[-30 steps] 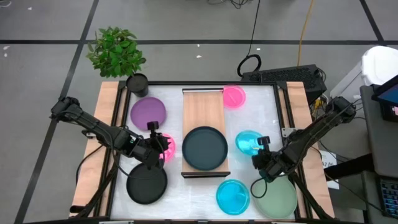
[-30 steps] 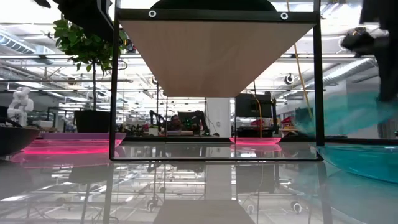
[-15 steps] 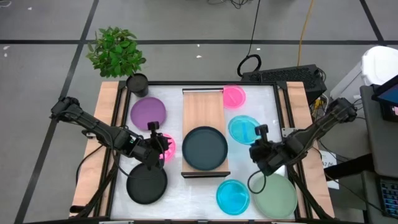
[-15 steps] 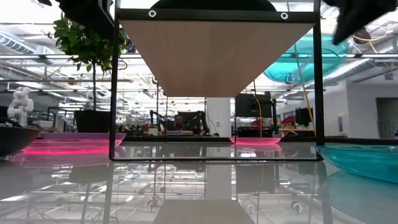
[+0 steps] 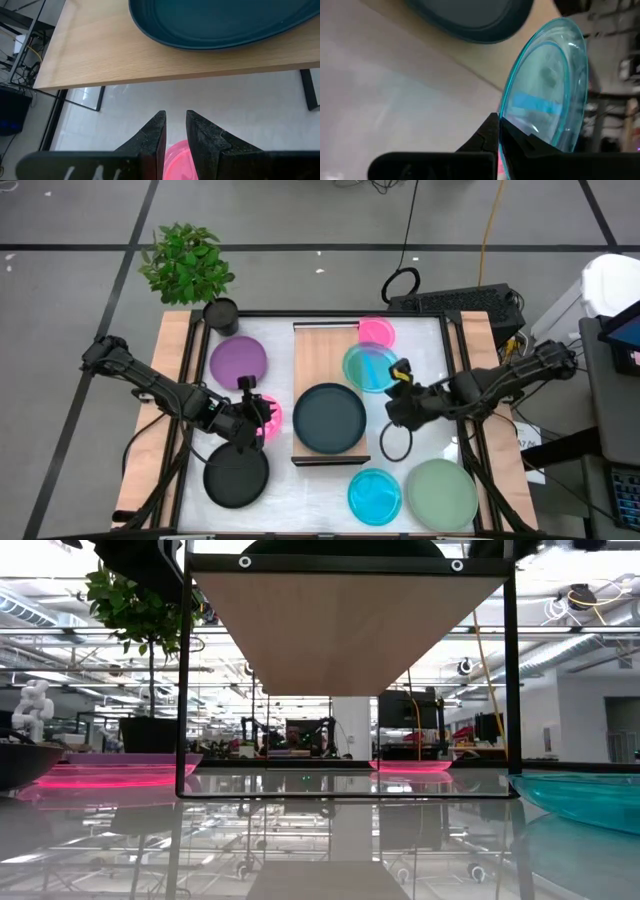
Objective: Place and stack plates onto a shelf
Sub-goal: Put the top blue plate on the shelf
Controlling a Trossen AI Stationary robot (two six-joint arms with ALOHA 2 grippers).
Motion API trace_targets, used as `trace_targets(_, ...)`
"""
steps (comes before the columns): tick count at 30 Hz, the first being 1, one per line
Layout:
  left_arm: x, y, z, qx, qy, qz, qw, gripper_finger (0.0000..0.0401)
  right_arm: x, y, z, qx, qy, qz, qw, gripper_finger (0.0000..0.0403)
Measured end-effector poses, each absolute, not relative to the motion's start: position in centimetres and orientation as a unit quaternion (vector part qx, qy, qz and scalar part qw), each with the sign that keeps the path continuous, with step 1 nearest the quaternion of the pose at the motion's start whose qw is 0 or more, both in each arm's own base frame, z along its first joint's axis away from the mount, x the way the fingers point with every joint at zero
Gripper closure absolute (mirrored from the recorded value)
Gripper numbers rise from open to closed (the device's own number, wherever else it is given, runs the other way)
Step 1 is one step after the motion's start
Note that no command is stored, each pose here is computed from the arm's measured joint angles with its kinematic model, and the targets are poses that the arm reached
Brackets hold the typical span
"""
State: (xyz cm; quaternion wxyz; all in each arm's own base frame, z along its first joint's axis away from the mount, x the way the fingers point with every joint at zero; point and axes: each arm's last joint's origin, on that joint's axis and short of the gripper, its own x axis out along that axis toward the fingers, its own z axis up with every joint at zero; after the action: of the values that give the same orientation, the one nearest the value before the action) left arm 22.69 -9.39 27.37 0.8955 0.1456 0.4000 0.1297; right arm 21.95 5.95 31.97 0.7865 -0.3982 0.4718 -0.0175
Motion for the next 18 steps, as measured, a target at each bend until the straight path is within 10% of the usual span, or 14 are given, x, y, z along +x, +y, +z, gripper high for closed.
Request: trace_targets(18,22.7,-9.4,27.4,0.142,0.399,0.131,0.896,0.032,26.2,0.0,32.9,-0.512,0.397,0.038,0.761,0.0403)
